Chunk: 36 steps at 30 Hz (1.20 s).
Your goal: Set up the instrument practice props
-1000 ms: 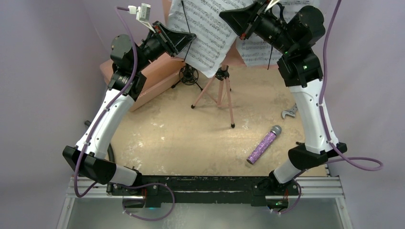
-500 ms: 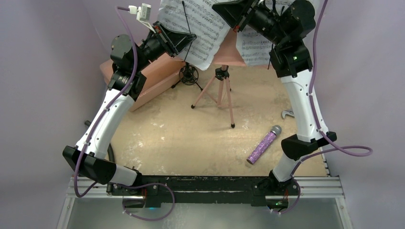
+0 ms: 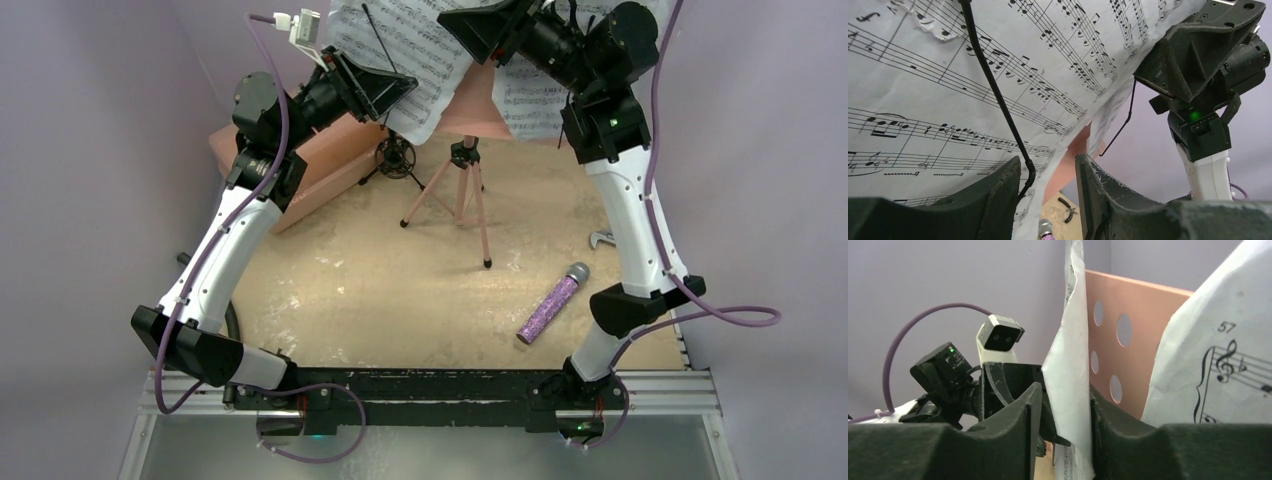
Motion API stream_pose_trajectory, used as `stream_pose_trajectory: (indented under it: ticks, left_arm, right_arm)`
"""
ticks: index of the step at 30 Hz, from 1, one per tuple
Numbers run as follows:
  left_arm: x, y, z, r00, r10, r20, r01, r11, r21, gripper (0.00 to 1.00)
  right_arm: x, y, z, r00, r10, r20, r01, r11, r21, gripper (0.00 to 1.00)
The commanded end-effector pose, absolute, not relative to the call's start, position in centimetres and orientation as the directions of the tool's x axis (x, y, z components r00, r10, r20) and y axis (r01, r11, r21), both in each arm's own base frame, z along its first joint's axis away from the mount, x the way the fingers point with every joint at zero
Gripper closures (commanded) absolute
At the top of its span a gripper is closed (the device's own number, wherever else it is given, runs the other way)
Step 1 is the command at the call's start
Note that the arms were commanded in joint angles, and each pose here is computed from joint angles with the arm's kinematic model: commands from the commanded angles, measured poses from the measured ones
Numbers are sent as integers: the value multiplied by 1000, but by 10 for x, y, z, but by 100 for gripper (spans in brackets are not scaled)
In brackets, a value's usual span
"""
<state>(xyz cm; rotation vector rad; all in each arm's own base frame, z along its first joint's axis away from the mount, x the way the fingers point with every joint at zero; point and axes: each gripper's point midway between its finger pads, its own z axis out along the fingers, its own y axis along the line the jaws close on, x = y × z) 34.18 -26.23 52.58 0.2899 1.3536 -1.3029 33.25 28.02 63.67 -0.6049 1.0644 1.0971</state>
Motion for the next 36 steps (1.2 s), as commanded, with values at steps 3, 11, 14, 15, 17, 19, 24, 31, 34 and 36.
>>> stream_pose_trajectory:
  ticks: [3, 11, 14, 15, 17, 19, 24, 31, 34, 36]
  left_arm:
    - [329, -259, 543, -253, -519, -816, 813, 343, -470, 54]
    - [331, -258, 541, -260, -526, -810, 804, 347, -483, 54]
    - [331, -257, 541, -261, -529, -808, 802, 348, -486, 54]
    - [332, -257, 541, -261, -530, -807, 800, 349, -488, 54]
    - [332, -258, 540, -262, -531, -806, 799, 348, -490, 54]
    - [333, -258, 539, -267, -532, -804, 796, 349, -495, 54]
    - [334, -258, 538, -273, -536, -799, 792, 346, -503, 54]
    - [336, -258, 538, -276, -544, -792, 789, 342, -511, 58]
    - [335, -257, 540, -273, -548, -791, 790, 341, -509, 61]
    - [335, -257, 539, -274, -547, -791, 789, 342, -510, 62]
  right_arm:
    - [310, 262, 657, 139, 444, -885, -900, 429, 74, 57]
    - [314, 256, 641, 104, 417, -903, -871, 476, 119, 50]
    - [316, 256, 631, 80, 406, -910, -868, 477, 137, 50]
    - [317, 257, 627, 70, 402, -913, -865, 480, 145, 51]
    - [320, 258, 618, 57, 391, -919, -860, 486, 153, 51]
    - [323, 260, 609, 51, 378, -924, -862, 483, 150, 50]
    - [330, 266, 593, 33, 353, -935, -867, 475, 149, 48]
    - [333, 271, 583, 25, 338, -941, -877, 459, 141, 54]
    - [331, 269, 585, 42, 333, -942, -877, 464, 125, 67]
    - [329, 268, 591, 61, 337, -940, -876, 469, 112, 76]
